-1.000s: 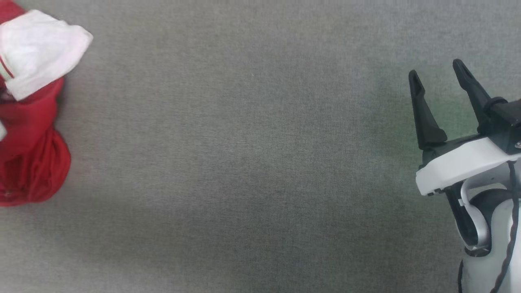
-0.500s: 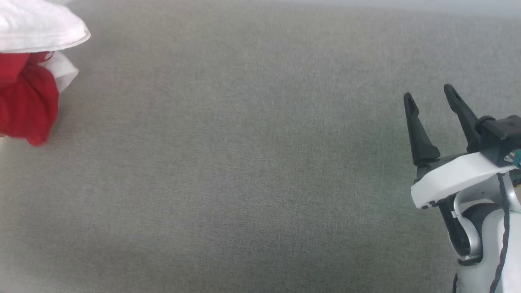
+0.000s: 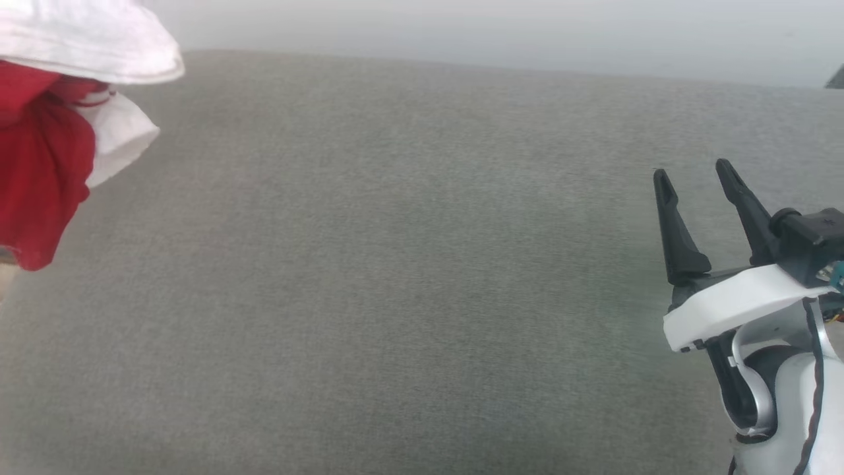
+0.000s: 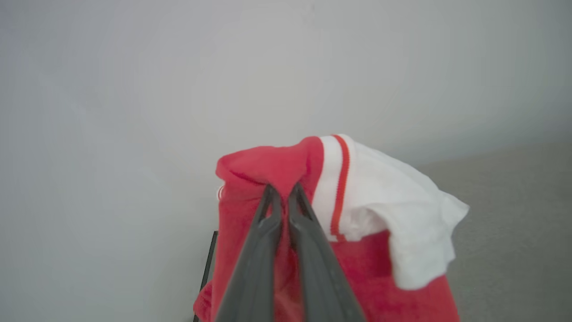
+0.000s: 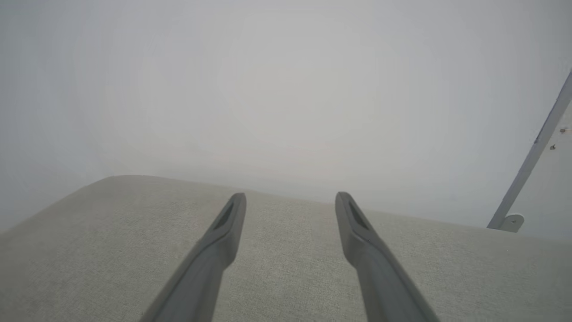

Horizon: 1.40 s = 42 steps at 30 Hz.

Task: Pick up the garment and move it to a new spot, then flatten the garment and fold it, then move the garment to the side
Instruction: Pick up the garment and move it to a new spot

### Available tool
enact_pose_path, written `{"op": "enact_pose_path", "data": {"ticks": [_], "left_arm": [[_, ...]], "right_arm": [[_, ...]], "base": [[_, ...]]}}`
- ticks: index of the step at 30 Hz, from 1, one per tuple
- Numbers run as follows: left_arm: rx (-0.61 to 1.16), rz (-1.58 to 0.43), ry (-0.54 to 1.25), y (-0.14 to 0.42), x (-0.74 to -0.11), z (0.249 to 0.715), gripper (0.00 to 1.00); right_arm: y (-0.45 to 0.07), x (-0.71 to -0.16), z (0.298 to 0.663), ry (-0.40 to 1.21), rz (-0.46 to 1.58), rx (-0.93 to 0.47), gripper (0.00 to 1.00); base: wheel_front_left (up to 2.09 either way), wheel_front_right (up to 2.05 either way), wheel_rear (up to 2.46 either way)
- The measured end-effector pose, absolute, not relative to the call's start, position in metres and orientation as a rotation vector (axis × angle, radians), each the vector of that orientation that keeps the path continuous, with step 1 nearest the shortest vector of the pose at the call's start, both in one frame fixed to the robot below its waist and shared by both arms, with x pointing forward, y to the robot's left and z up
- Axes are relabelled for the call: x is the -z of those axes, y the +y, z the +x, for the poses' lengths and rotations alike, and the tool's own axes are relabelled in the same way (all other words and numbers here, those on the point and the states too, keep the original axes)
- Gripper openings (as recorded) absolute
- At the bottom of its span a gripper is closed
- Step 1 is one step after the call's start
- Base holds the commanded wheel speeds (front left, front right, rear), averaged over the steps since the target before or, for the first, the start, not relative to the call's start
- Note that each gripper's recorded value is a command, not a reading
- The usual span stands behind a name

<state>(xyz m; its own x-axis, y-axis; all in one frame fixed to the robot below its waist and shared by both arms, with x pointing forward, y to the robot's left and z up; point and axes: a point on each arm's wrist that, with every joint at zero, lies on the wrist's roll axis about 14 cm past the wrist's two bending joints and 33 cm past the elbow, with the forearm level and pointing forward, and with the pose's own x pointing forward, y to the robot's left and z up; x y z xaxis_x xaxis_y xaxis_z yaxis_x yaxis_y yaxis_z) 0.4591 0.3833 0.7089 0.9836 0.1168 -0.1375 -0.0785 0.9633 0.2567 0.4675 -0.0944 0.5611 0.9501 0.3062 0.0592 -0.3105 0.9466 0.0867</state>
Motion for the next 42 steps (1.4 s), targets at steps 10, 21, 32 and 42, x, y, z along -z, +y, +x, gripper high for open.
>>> {"op": "enact_pose_path", "data": {"ticks": [10, 21, 32, 42], "left_arm": [[0.102, 0.298, 0.148, 0.291, -0.714, 0.472, 0.00], [0.385, 0.324, 0.180, 0.173, -0.689, 0.490, 0.00], [0.645, 0.236, 0.478, 0.072, -0.572, 0.469, 0.00], [0.755, 0.225, 0.785, 0.035, -0.463, 0.432, 0.00]], "right_arm": [[-0.158, -0.569, 0.449, -0.080, 0.094, -0.143, 1.00], [-0.228, -0.564, 0.416, -0.083, 0.083, 0.052, 1.00], [-0.252, -0.545, 0.397, -0.055, 0.124, 0.125, 1.00], [-0.253, -0.524, 0.398, -0.018, 0.146, 0.135, 1.00]], "base": [[0.00, 0.00, 0.00], [0.00, 0.00, 0.00], [0.00, 0.00, 0.00], [0.00, 0.00, 0.00]]}}
